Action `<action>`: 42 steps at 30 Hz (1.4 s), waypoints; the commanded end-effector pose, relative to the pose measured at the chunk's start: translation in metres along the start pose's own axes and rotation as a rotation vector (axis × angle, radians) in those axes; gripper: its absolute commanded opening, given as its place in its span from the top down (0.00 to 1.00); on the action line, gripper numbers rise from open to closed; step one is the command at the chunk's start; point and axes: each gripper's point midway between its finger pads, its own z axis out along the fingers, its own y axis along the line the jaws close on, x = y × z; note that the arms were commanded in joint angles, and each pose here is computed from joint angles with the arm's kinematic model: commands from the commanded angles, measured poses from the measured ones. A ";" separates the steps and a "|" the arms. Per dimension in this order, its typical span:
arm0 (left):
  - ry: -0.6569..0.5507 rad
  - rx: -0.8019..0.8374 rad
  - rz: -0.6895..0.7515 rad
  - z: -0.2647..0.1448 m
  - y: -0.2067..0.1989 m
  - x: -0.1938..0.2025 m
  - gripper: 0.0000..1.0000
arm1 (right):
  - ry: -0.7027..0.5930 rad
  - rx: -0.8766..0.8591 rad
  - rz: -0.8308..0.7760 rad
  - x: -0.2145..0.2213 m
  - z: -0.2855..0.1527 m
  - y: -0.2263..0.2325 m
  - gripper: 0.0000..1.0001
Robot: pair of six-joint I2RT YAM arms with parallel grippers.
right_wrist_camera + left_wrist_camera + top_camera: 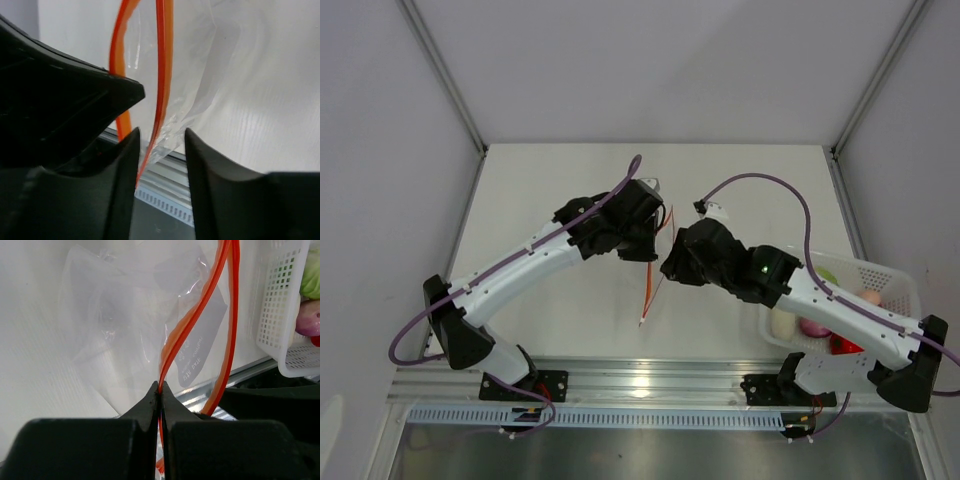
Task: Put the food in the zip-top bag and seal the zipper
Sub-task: Open the zipper of the food storage bag.
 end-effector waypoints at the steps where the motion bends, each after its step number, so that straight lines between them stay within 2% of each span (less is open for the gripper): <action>1: -0.074 0.082 -0.027 -0.023 -0.018 -0.020 0.99 | 0.031 0.028 0.017 0.013 0.016 -0.008 0.65; 2: -0.077 0.083 -0.023 -0.025 -0.018 -0.020 0.99 | 0.034 0.050 0.017 0.016 0.019 -0.016 0.72; 3: -0.075 0.078 -0.016 -0.026 -0.016 -0.020 0.99 | 0.032 0.069 0.015 0.016 0.019 -0.022 0.85; 5: -0.081 0.067 0.002 -0.030 -0.013 -0.021 0.99 | 0.016 0.112 0.022 0.013 0.019 -0.035 0.87; 8: -0.081 0.060 0.048 -0.036 -0.009 -0.019 0.99 | 0.008 0.182 0.035 0.009 0.014 -0.066 0.99; 15: -0.065 0.165 0.154 -0.048 -0.021 -0.015 0.99 | -0.022 0.326 0.058 0.006 -0.007 -0.134 1.00; 23: 0.044 0.336 0.155 -0.023 -0.056 0.005 0.99 | 0.043 0.323 0.041 0.023 -0.005 -0.148 0.99; 24: 0.054 0.333 0.149 -0.018 -0.057 0.006 0.99 | 0.046 0.321 0.037 0.024 -0.005 -0.148 0.97; 25: 0.053 0.332 0.147 -0.016 -0.057 0.006 0.99 | 0.046 0.312 0.034 0.024 -0.006 -0.146 0.88; 28: 0.048 0.311 0.147 -0.009 -0.056 0.003 0.99 | 0.018 0.293 0.035 0.016 -0.016 -0.141 0.73; 30: 0.048 0.307 0.148 -0.005 -0.057 0.002 1.00 | -0.023 0.299 0.055 0.007 -0.025 -0.141 0.68; 32: 0.045 0.298 0.149 -0.001 -0.058 0.000 0.99 | -0.042 0.283 0.060 -0.001 -0.035 -0.134 0.45; 33: 0.051 0.289 0.151 0.004 -0.058 0.000 1.00 | -0.060 0.280 0.059 -0.004 -0.039 -0.133 0.20; 34: 0.045 0.293 0.155 0.005 -0.060 -0.003 0.99 | -0.056 0.300 0.052 -0.003 -0.043 -0.136 0.01; 38: 0.044 0.257 0.176 0.017 -0.061 -0.014 1.00 | -0.118 0.338 0.057 -0.013 -0.057 -0.138 0.01; 42: 0.037 0.262 0.178 0.021 -0.064 -0.022 0.99 | -0.220 0.248 0.193 -0.033 -0.067 -0.136 0.01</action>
